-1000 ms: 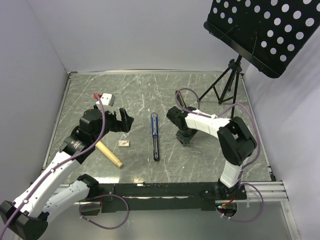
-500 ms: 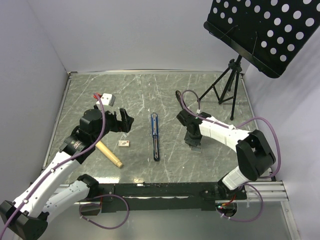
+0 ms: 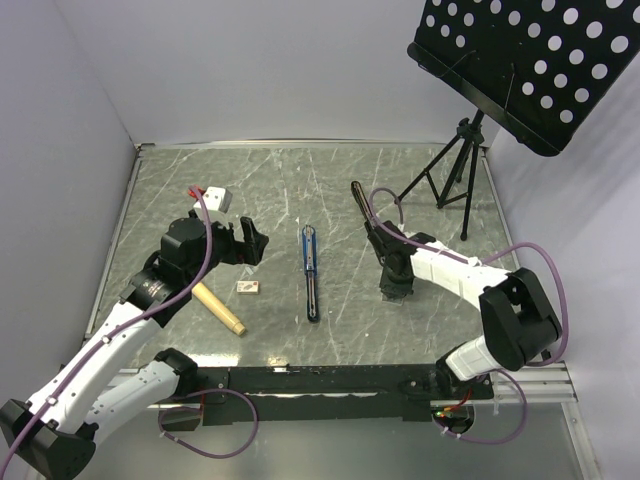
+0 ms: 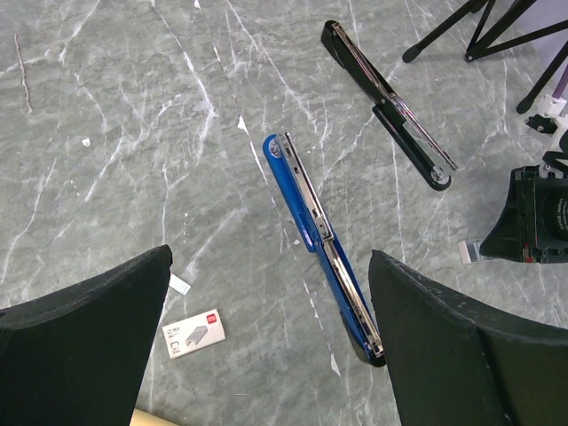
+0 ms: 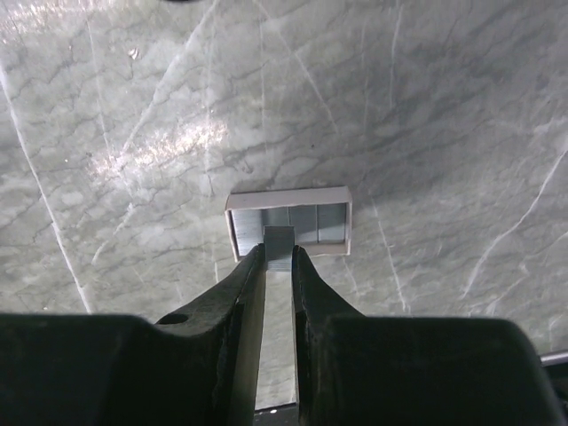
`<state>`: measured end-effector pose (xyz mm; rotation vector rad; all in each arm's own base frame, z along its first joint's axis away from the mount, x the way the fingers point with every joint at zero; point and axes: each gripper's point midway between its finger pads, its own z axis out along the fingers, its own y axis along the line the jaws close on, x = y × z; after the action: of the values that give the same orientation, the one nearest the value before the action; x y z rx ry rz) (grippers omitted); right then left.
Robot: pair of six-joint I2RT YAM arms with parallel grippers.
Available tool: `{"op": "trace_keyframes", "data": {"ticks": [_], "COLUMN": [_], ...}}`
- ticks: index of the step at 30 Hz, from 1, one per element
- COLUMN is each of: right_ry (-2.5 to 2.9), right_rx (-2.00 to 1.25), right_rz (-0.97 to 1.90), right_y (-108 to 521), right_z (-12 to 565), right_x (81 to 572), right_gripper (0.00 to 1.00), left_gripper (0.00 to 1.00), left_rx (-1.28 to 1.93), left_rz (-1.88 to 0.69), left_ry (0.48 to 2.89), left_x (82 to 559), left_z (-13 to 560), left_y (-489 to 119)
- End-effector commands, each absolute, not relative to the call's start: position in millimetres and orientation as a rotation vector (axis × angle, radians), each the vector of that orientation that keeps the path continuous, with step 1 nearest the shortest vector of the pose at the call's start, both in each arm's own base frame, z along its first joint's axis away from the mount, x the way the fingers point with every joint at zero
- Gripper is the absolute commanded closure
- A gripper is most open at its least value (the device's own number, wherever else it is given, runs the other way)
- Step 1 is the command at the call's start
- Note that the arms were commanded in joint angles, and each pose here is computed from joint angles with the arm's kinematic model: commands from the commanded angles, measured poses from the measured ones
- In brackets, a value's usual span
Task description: Unload the staples from the stapler
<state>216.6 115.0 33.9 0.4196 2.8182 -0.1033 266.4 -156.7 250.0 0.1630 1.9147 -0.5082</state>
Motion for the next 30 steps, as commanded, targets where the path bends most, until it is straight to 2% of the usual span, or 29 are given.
{"op": "trace_keyframes", "data": {"ticks": [1, 15, 30], "right_ry": [2.770, 2.803, 2.799], "right_rx": [0.382, 0.379, 0.388], "right_rz": [-0.055, -0.091, -0.094], "right_y": [114, 108, 107], "right_z": [40, 28, 25], "right_x": [229, 225, 227], "right_gripper": [0.89, 0.89, 0.85], "left_gripper": [0.03, 0.03, 0.03], "left_rx": [0.164, 0.159, 0.159], "left_rz": [-0.529, -0.529, -0.527], "left_ry": [1.895, 1.892, 1.897], "left_x": [268, 268, 269], "left_z": [254, 255, 254], "left_y": [-161, -161, -161]}}
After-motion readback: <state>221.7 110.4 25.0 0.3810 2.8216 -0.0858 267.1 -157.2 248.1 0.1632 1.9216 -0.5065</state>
